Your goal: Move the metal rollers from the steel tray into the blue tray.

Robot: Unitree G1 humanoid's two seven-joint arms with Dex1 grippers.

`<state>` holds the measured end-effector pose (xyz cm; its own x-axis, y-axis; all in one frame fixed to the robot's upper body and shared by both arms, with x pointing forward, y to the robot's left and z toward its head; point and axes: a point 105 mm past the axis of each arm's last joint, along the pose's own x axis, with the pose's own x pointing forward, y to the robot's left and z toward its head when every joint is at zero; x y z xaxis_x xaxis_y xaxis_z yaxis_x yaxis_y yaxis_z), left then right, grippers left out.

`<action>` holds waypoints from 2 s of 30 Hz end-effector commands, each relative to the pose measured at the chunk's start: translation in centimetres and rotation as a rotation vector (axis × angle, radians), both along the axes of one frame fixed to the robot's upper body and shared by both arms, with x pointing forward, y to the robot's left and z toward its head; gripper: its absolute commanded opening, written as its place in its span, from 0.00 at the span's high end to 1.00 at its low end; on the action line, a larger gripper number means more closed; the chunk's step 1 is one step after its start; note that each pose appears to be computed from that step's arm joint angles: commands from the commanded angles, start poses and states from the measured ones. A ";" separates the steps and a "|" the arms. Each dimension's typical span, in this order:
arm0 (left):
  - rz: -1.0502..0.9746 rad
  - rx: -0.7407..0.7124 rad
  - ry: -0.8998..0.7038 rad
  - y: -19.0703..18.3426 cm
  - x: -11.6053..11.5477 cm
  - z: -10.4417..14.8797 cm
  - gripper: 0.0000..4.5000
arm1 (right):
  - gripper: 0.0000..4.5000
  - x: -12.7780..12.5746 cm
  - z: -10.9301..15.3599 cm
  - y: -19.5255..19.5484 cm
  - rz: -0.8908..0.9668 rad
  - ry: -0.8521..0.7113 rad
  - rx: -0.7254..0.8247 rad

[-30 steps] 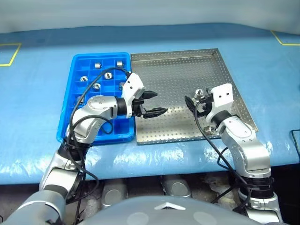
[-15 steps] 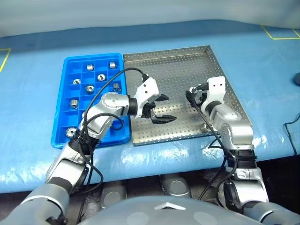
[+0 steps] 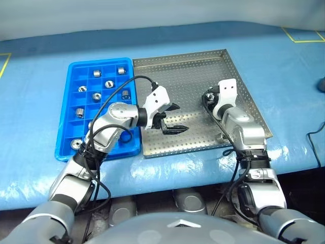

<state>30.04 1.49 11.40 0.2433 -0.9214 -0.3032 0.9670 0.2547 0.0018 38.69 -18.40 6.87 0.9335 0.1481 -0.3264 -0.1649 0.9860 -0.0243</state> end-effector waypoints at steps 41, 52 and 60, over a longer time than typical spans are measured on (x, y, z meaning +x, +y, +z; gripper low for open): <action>0.232 -0.037 -0.042 6.2 -1.4 2.9 0.00 | 0.35 -1.2 1.6 -2.4 0.007 0.030 -0.065; 0.232 -0.035 -0.036 6.2 -1.3 2.6 0.00 | 0.35 -2.3 -0.4 -2.8 -0.006 0.092 -0.083; 0.242 -0.028 -0.040 6.4 -1.0 2.6 0.00 | 0.62 -2.1 0.5 -1.9 0.015 0.047 -0.053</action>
